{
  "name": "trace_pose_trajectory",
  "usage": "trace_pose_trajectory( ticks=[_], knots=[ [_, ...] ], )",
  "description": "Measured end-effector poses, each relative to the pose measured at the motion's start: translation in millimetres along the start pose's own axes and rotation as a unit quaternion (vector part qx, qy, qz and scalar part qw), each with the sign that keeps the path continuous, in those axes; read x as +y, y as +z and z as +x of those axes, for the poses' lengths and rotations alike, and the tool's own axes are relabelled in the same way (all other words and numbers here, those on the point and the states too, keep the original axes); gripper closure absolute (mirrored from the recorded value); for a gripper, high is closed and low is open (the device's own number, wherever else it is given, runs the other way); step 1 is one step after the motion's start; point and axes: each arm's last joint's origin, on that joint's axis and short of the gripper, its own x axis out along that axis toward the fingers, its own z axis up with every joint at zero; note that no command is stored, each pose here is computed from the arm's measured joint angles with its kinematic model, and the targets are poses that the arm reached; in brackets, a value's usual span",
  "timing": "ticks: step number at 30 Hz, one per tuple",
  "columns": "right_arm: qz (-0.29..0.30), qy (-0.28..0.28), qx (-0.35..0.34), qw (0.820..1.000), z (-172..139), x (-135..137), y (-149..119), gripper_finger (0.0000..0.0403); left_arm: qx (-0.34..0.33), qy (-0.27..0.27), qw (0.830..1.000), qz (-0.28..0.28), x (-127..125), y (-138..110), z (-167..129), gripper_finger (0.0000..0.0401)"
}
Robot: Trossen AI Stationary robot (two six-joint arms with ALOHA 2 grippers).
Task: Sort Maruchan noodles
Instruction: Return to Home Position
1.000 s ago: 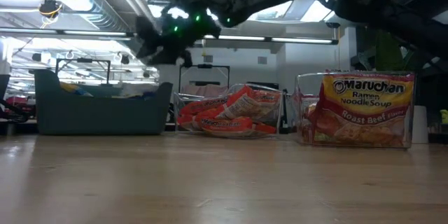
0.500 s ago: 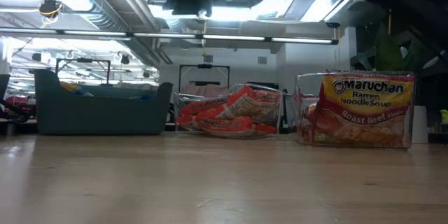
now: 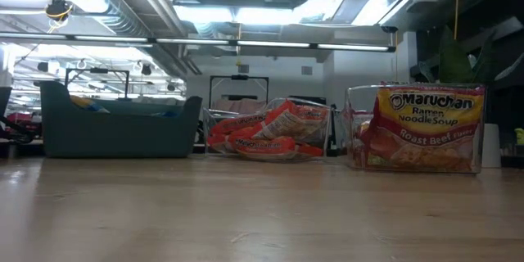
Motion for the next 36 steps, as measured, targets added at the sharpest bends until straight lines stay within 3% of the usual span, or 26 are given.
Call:
trace_pose_trajectory(
  ticks=[7,11,17,24,29,32,36],
  knots=[
    [-0.001,-0.051,0.036,0.998,-57,-1,19,0.0242,0.021,-0.009,1.000,-0.003,0,-2,1,0.0401],
    [0.013,0.002,0.024,1.000,-86,2,32,0.0242,0.015,-0.004,1.000,-0.019,0,1,9,0.0401],
    [0.056,0.077,0.053,0.994,-124,3,36,0.0242,0.064,-0.085,0.994,-0.001,-13,12,30,0.0401],
    [0.068,0.080,0.063,0.992,-185,7,44,0.0242,0.026,-0.253,0.964,0.072,-23,48,71,0.0401],
    [0.082,0.050,0.039,0.995,-238,9,49,0.0242,0.017,-0.321,0.942,0.093,-14,73,94,0.0401],
    [0.094,0.027,0.028,0.995,-269,10,43,0.0242,0.007,-0.334,0.937,0.102,-6,96,99,0.0401],
    [0.115,0.018,0.021,0.993,-299,13,21,0.0242,-0.035,-0.293,0.947,0.127,6,133,84,0.0401]
  ],
)
